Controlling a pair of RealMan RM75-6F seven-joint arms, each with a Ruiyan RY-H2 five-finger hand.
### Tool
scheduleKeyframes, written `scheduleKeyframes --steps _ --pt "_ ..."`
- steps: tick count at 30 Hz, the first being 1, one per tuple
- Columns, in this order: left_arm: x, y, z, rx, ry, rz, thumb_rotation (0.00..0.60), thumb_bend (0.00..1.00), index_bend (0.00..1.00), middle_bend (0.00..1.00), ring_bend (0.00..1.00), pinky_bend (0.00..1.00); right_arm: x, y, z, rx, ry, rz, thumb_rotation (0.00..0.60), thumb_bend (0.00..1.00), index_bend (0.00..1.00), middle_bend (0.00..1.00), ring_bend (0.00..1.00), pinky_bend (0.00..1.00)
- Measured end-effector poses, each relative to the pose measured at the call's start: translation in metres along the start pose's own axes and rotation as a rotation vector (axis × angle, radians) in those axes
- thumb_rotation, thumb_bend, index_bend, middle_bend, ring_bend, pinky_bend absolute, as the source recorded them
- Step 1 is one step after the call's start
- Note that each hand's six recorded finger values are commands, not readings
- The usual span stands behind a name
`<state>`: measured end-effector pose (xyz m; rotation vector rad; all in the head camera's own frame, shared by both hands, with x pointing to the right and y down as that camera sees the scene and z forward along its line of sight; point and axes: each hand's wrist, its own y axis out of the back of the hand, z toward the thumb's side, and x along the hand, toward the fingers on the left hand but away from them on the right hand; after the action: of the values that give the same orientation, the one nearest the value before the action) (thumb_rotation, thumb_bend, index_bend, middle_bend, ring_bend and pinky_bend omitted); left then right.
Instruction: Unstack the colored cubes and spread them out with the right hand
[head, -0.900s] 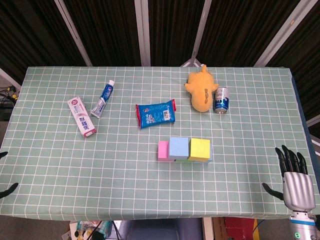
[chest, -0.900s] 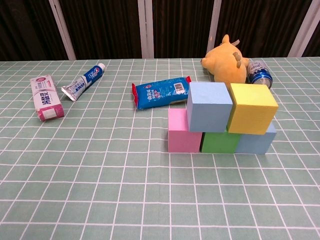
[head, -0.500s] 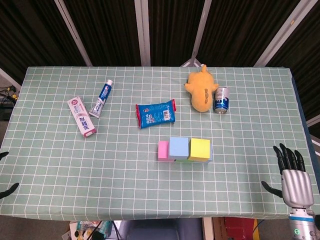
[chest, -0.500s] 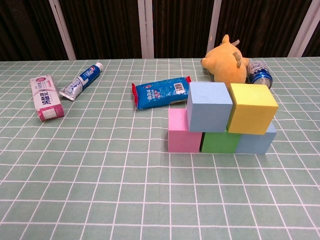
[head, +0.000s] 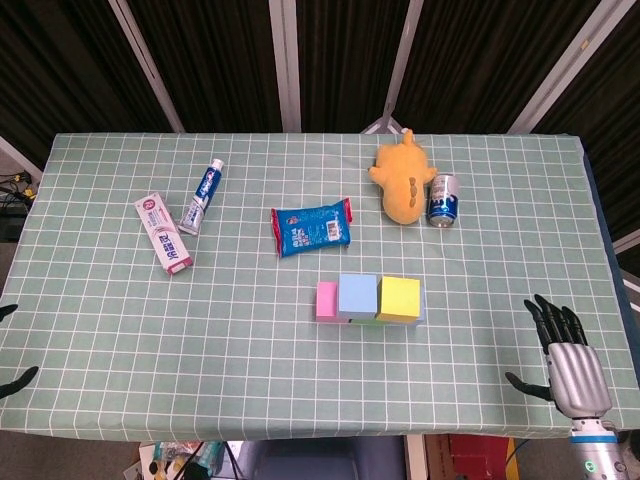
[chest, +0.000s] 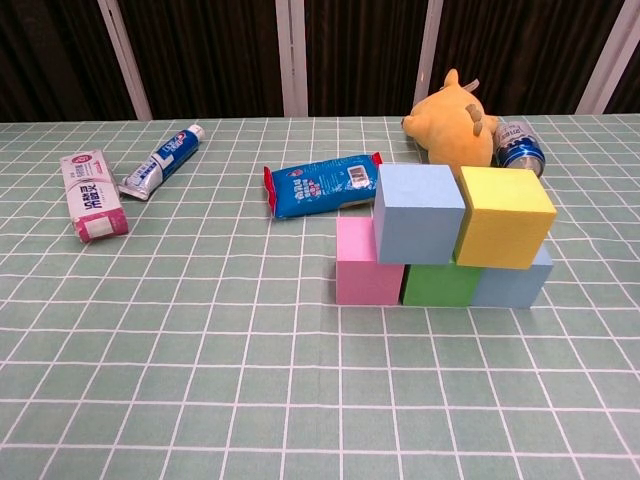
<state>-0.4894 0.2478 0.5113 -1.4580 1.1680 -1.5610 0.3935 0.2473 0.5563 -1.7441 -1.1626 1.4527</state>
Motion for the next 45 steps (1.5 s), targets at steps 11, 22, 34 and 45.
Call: scheduleKeyframes --steps 11,22,34,45 --pt "-0.003 0.002 0.001 -0.007 -0.01 0.003 0.6 0.1 0.2 0.0 0.0 0.0 -0.029 -0.021 0.011 -0.222 0.043 0.085 0.6 0.04 0.0 0.0 0.06 0.0" --pt "-0.001 0.001 0.001 -0.004 -0.015 -0.003 0.6 0.1 0.2 0.0 0.0 0.0 -0.06 -0.03 0.039 -0.269 0.017 0.116 0.6 0.04 0.0 0.0 0.06 0.0" --pt "-0.001 0.002 -0.002 -0.01 0.0 0.0 0.6 0.1 0.2 0.0 0.0 0.0 -0.073 -0.049 0.091 -0.296 0.06 0.191 0.6 0.04 0.0 0.0 0.06 0.0" --pt "-0.001 0.001 -0.01 -0.017 0.067 -0.041 0.6 0.1 0.19 0.0 0.0 0.0 -0.091 -0.051 0.139 -0.267 0.121 0.193 0.6 0.04 0.0 0.0 0.06 0.0"
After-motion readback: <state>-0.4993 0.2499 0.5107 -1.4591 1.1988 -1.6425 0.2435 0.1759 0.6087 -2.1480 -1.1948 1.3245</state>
